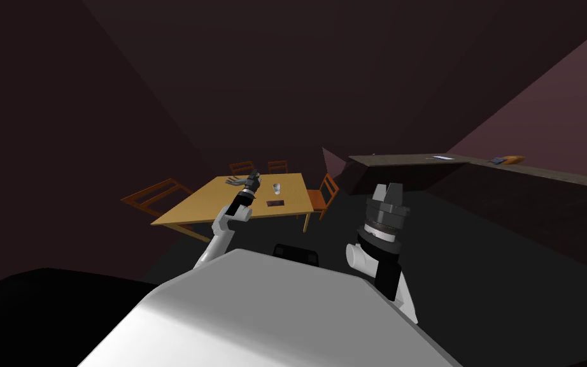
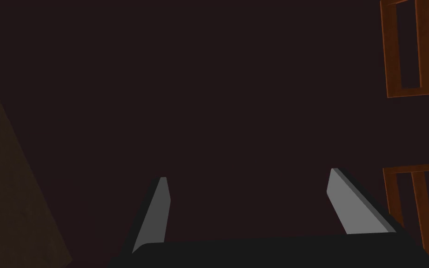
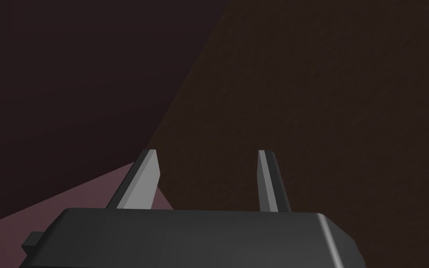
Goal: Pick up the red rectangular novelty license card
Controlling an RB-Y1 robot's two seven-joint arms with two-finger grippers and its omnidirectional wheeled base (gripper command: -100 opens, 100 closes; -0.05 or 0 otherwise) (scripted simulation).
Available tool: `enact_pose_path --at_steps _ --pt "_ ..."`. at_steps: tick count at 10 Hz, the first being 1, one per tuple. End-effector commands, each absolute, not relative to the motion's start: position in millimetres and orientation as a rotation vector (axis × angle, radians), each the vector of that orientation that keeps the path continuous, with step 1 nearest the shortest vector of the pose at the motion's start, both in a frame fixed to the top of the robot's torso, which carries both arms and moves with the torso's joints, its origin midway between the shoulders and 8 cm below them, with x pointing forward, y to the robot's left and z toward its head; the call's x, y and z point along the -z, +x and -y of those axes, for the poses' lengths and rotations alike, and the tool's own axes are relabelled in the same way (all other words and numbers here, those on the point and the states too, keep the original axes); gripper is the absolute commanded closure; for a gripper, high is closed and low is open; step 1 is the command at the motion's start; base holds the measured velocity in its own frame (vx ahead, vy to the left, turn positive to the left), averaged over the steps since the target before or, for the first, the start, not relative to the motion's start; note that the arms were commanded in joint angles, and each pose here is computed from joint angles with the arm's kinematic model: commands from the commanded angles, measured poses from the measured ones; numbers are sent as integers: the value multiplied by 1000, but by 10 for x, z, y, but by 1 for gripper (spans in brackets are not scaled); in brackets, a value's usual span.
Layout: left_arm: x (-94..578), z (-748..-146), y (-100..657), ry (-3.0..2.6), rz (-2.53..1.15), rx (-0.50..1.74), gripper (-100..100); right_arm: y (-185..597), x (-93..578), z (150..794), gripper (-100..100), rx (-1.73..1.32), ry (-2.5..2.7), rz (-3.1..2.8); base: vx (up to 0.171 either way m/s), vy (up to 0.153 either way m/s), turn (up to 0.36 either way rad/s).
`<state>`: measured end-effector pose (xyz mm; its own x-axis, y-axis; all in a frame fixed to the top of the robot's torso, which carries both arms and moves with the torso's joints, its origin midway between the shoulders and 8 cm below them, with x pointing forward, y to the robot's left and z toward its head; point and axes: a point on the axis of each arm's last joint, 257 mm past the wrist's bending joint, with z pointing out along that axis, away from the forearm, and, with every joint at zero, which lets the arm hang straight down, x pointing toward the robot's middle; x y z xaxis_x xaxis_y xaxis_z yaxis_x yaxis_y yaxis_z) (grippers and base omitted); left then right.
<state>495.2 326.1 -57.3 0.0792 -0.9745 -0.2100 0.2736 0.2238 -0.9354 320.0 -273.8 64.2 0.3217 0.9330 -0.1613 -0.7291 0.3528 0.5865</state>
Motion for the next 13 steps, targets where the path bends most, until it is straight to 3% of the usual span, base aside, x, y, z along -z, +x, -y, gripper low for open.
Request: enact_pose_path --at_steps 1,13 --pt "691 -3342 5097 -908 -1092 1105 -100 3200 -642 2738 0 -1141 451 -525 23 -29 -121" --pt "1546 -3840 5553 -1211 -1262 908 -100 3200 -642 2738 0 -1141 451 -525 25 -17 -56"
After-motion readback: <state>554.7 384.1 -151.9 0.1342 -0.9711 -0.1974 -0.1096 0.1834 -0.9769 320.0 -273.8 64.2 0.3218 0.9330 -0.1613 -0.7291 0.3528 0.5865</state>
